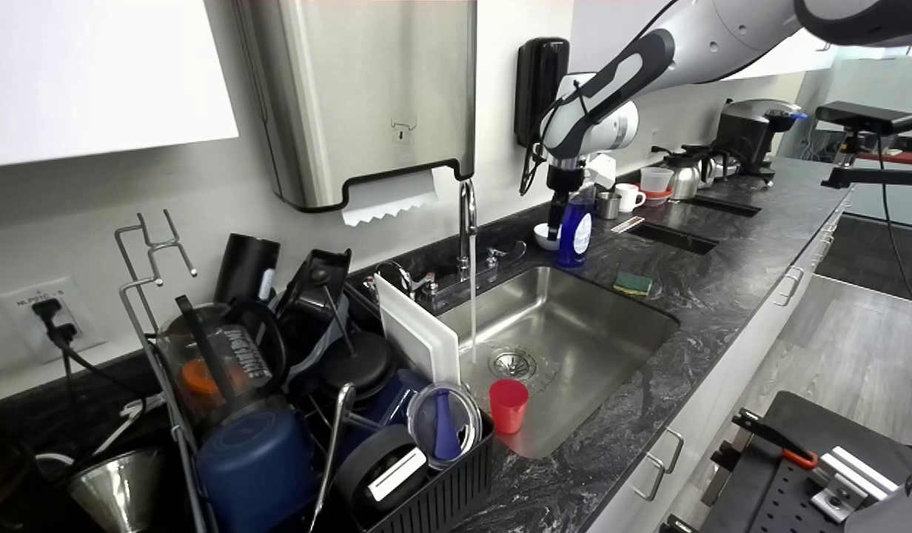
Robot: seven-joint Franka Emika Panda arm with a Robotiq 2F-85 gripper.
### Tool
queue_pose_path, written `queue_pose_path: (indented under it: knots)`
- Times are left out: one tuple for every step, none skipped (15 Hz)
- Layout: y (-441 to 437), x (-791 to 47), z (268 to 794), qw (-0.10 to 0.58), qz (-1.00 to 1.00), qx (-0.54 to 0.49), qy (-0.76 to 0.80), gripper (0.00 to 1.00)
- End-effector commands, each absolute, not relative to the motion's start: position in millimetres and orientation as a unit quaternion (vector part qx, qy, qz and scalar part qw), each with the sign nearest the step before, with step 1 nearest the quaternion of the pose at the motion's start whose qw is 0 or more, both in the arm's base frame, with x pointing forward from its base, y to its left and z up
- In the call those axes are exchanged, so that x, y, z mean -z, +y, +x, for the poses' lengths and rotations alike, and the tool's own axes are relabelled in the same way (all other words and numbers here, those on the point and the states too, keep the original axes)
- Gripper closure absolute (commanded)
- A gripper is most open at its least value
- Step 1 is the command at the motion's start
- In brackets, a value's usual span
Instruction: Move the right faucet handle forward
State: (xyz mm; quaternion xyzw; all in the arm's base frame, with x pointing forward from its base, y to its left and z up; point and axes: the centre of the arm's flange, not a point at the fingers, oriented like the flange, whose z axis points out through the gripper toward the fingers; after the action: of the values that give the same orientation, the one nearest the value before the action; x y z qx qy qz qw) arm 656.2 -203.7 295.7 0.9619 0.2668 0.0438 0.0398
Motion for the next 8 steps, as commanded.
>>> queue_pose_path:
  knots:
    - [-202,-302,637,0.034,0.973,-0.038,0.224,0.0]
    - [-203,-303,633,0.032,0.976,-0.038,0.214,0.0]
    - [-203,-303,630,0.032,0.978,-0.037,0.204,0.0]
    - [-203,-304,625,0.031,0.979,-0.036,0.196,0.0]
    - [-202,-304,621,0.028,0.981,-0.034,0.188,0.0]
    - [-200,-304,618,0.025,0.982,-0.033,0.182,0.0]
    - [-198,-304,614,0.024,0.984,-0.033,0.175,0.0]
    - [-196,-303,611,0.02,0.985,-0.032,0.167,0.0]
